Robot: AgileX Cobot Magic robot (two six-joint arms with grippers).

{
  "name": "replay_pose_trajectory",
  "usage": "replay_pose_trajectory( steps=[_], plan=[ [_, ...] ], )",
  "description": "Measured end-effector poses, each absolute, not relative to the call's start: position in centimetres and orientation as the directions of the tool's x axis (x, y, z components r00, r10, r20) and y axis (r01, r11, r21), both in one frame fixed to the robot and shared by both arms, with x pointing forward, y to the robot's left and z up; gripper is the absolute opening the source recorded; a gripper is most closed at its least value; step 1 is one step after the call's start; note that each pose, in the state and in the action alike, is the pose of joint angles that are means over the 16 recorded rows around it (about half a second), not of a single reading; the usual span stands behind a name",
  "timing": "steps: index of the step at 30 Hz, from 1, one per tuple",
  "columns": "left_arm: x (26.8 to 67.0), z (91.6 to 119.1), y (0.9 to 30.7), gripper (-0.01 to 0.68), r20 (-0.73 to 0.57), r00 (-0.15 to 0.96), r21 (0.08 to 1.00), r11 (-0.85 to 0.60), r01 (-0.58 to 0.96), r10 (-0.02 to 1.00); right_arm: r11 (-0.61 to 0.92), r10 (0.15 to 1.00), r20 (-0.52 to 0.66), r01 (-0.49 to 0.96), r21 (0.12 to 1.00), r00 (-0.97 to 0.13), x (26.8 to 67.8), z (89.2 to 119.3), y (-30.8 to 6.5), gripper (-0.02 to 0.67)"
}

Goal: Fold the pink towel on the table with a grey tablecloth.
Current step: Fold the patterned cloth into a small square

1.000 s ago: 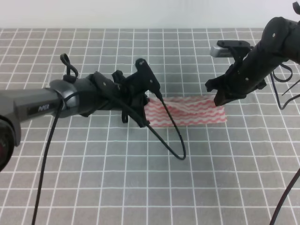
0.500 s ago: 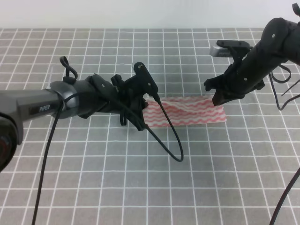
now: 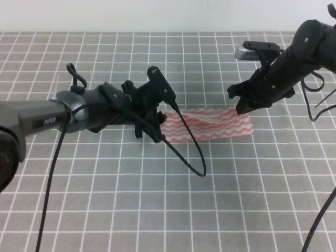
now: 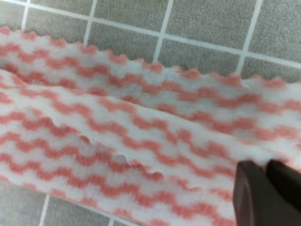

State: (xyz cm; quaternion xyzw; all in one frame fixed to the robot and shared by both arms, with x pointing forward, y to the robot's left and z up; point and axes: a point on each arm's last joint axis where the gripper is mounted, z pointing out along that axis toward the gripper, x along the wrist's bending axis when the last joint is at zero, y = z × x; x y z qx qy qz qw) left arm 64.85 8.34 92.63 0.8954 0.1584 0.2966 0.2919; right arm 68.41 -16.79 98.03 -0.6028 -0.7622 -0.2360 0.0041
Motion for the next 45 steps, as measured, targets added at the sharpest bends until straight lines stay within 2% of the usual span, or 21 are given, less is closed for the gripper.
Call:
replay_pose_trajectory(
  steps=[5,14,24,33,41,45],
  plan=[
    [65.1,92.8,8.5,0.340,0.454,0.749,0.622,-0.773,0.121,0.482,0.154,0.917,0.291,0.917,0.368,-0.271,68.5,98.1,-16.8,0.076],
    [65.5,92.5,8.7,0.367,0.479,0.715,0.621,-0.773,0.134,0.509,0.141,0.918,0.292,0.910,0.390,-0.268,68.8,98.2,-16.7,0.162],
    [66.0,92.2,8.9,0.366,0.496,0.678,0.627,-0.764,0.152,0.542,0.125,0.920,0.289,0.897,0.423,-0.265,69.1,98.3,-16.7,0.174],
    [66.9,93.2,8.7,0.365,0.493,0.637,0.665,-0.729,0.163,0.592,0.115,0.922,0.285,0.888,0.445,-0.263,69.3,98.4,-16.7,0.175],
    [67.8,93.4,8.7,0.366,0.486,0.621,0.685,-0.709,0.167,0.615,0.126,0.915,0.299,0.895,0.428,-0.271,69.1,98.4,-16.6,0.167],
    [68.1,93.1,8.7,0.366,0.484,0.619,0.685,-0.708,0.172,0.618,0.147,0.896,0.330,0.899,0.412,-0.298,68.8,98.5,-16.3,0.140]
  ],
)
